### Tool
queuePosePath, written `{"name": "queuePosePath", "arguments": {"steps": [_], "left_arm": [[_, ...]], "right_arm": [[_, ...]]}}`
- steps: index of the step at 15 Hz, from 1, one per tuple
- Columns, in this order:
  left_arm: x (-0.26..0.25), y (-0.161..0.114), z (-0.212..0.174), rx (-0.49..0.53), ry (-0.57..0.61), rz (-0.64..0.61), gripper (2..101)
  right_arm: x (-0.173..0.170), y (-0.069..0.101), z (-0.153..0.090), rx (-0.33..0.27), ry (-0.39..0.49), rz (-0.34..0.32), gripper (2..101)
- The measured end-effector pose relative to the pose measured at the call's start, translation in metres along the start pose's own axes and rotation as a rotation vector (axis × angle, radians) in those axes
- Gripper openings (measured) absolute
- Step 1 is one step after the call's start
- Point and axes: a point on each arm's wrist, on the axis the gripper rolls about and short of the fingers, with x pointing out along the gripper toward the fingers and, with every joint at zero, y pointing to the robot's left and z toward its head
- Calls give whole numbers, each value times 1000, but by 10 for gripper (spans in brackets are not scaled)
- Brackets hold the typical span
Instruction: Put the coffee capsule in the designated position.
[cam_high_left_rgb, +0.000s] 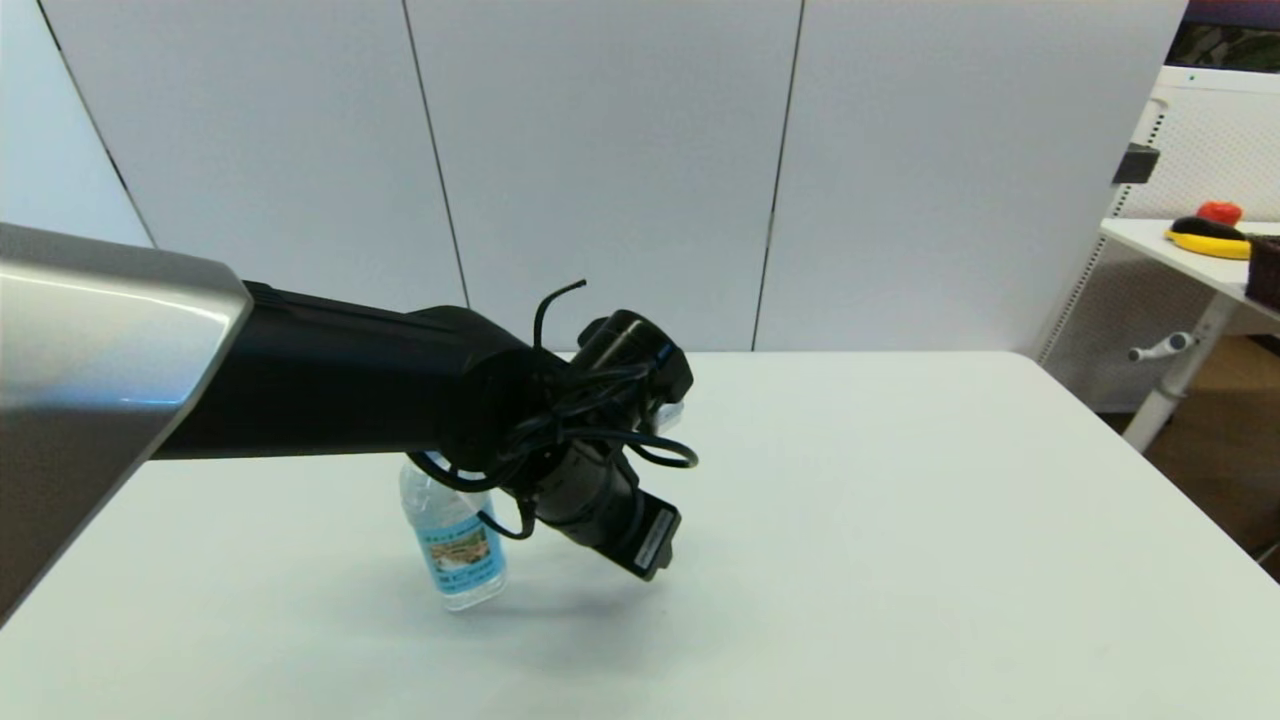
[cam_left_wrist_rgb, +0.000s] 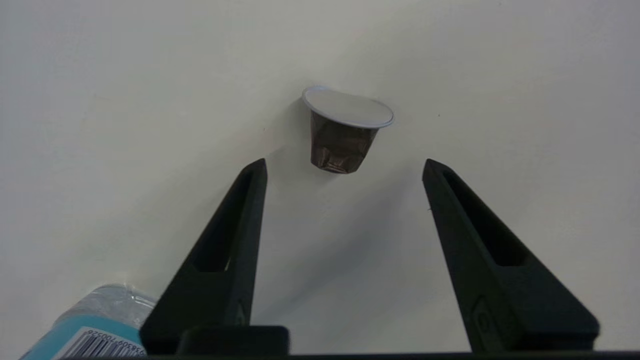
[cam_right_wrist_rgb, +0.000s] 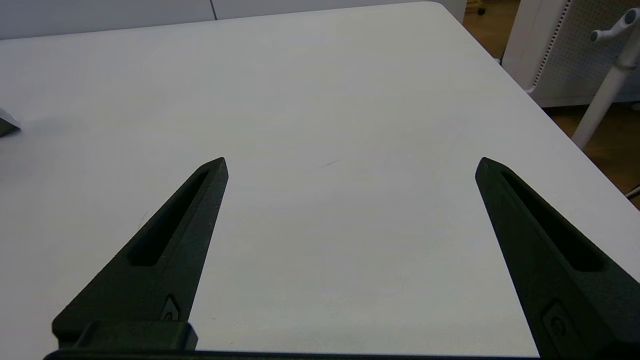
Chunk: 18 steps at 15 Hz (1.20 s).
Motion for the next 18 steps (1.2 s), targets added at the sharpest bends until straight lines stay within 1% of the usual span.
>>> {"name": "queuePosePath", "arguments": {"steps": [3, 5, 7, 10, 12, 15, 18], "left_arm": [[-22, -6, 11, 15, -72, -16, 754], [-52, -10, 21, 21, -149, -29, 804], [-86, -8, 29, 12, -236, -20, 843], [-130, 18, 31, -47, -364, 58, 884], [-158, 44, 25, -107, -427, 136, 905], [-194, 82, -3, -214, -473, 251, 928], [-231, 112, -47, -328, -510, 371, 945]], "right_arm": [[0, 0, 0, 0, 0, 0, 980], [0, 0, 0, 0, 0, 1, 980], [0, 0, 0, 0, 0, 0, 980], [0, 0, 0, 0, 0, 1, 980], [0, 0, 0, 0, 0, 0, 980], [0, 0, 0, 0, 0, 0, 980], [0, 0, 0, -1, 0, 0, 980]]}}
